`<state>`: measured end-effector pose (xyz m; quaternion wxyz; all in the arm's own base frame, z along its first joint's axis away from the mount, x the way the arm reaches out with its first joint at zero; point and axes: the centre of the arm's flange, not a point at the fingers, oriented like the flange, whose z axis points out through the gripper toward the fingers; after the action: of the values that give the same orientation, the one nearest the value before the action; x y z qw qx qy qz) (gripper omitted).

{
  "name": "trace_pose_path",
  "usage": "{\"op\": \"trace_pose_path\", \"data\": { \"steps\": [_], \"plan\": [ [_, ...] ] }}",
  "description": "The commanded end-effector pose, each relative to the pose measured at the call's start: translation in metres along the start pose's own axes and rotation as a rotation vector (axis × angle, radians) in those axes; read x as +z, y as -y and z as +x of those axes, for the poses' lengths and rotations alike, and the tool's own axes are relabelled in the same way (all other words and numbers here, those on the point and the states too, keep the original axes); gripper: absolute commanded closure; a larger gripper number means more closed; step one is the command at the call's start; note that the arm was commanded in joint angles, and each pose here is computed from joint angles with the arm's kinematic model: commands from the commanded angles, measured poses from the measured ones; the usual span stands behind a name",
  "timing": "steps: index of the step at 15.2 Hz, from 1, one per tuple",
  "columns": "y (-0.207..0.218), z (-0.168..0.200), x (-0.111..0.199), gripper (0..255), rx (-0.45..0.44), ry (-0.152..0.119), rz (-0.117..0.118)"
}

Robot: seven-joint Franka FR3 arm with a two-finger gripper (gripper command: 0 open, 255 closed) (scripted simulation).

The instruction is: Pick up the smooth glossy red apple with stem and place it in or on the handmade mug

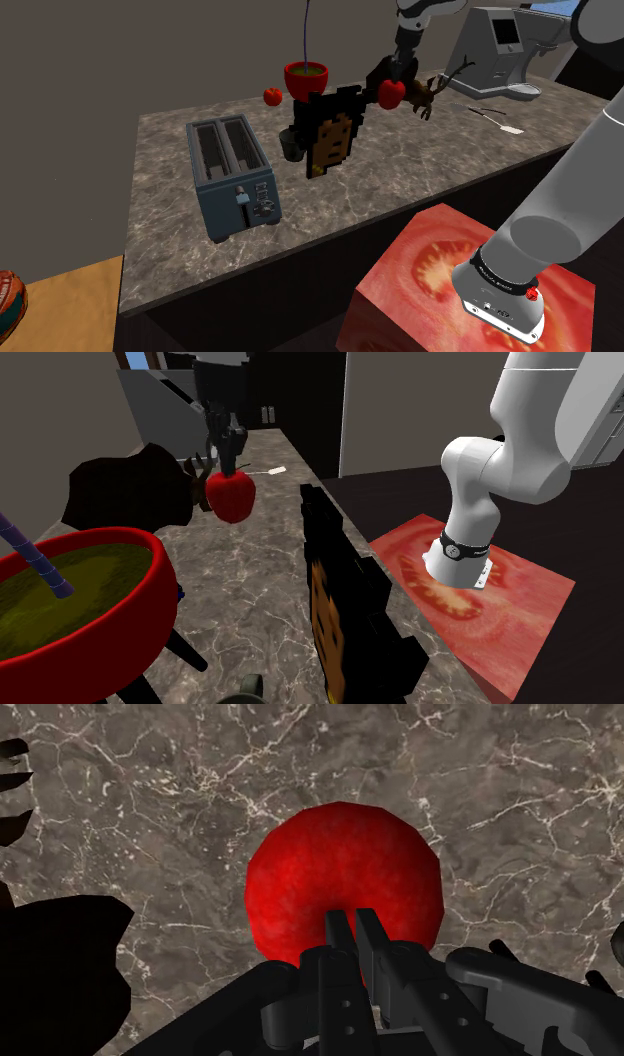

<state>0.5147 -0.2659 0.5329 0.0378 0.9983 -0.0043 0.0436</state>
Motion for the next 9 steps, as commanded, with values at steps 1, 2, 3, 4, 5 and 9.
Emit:
{"op": "trace_pose_path", "data": {
  "steps": [1,2,3,4,5,9],
  "plan": [
    [-0.001,0.001,-0.010,255,0.000,0.000,0.000],
    [-0.002,0.001,-0.015,255,0.000,0.000,0.000],
    [-0.002,0.002,-0.020,255,0.000,0.000,0.000],
    [-0.003,0.002,-0.026,255,0.000,0.000,0.000],
    [-0.003,0.002,-0.027,255,0.000,0.000,0.000],
    [0.044,0.024,-0.038,255,0.000,0.000,0.000]
  ]
}}
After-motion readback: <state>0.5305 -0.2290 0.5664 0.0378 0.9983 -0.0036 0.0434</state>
